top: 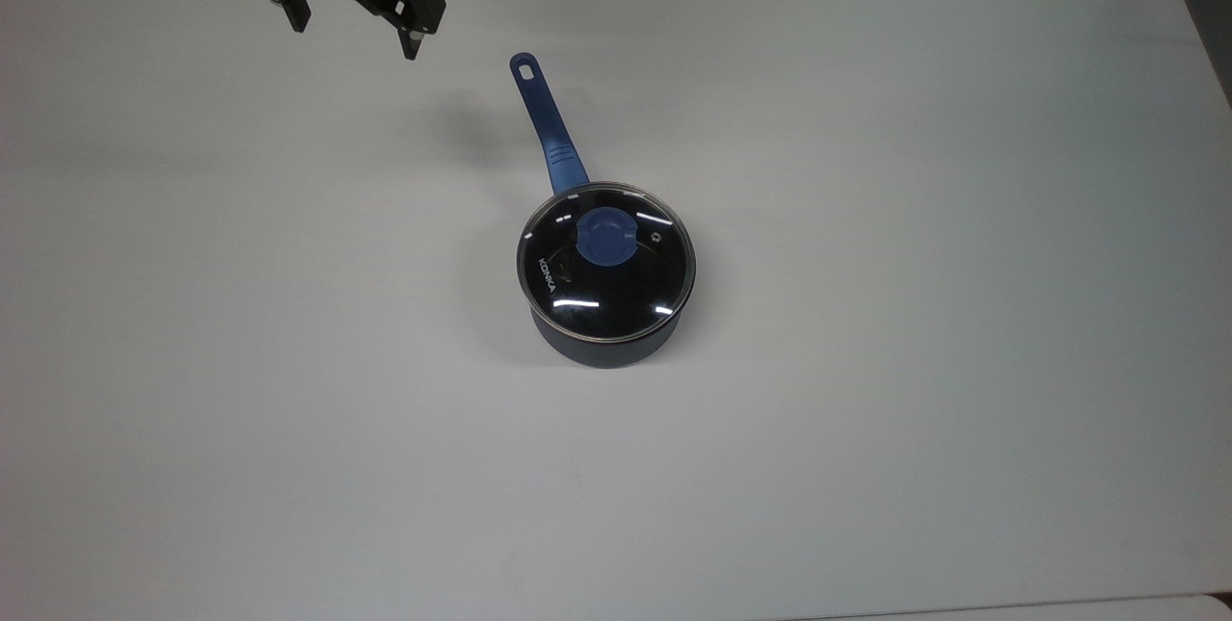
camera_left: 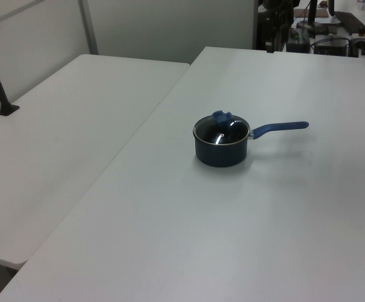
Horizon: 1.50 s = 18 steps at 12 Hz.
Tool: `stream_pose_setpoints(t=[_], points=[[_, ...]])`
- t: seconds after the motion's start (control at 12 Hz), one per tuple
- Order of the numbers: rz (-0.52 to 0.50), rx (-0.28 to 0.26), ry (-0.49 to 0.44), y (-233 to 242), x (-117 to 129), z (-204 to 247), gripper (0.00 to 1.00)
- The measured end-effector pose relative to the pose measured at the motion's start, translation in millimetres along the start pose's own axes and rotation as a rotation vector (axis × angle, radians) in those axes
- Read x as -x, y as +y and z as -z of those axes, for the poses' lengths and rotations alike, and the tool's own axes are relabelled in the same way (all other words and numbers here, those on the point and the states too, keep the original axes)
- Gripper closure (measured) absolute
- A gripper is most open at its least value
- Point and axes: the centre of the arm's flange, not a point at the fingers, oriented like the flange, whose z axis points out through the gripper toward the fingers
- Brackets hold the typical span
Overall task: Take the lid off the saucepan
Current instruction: 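Move the open gripper over the saucepan toward the blue lid knob, then lower the gripper onto the blue knob and close on it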
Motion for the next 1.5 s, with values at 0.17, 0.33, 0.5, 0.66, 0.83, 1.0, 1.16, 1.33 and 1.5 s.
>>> stream_pose_setpoints(t=[0.17,0.33,0.5,0.66,0.83,1.0,1.16,1.33,1.5], points=[[0.004,0.001,-0.003,-2.7,-0.9,-2.2,0.00],[0.017,0.001,0.011,-11.3,-3.7,-1.7,0.00],[-0.005,0.001,0.023,-8.3,-5.4,-0.7,0.00],[-0.064,0.002,0.025,-17.5,-7.0,-1.5,0.00],[-0.057,0.007,0.023,-45.4,-12.3,-6.7,0.00],[-0.038,0.015,0.022,-78.6,-22.1,-15.5,0.00],[-0.016,0.023,0.034,-120.6,-37.2,-36.0,0.00],[-0.021,0.028,0.052,-166.0,-52.0,-66.1,0.00],[-0.010,0.022,0.088,-208.6,-58.0,-89.1,0.00]])
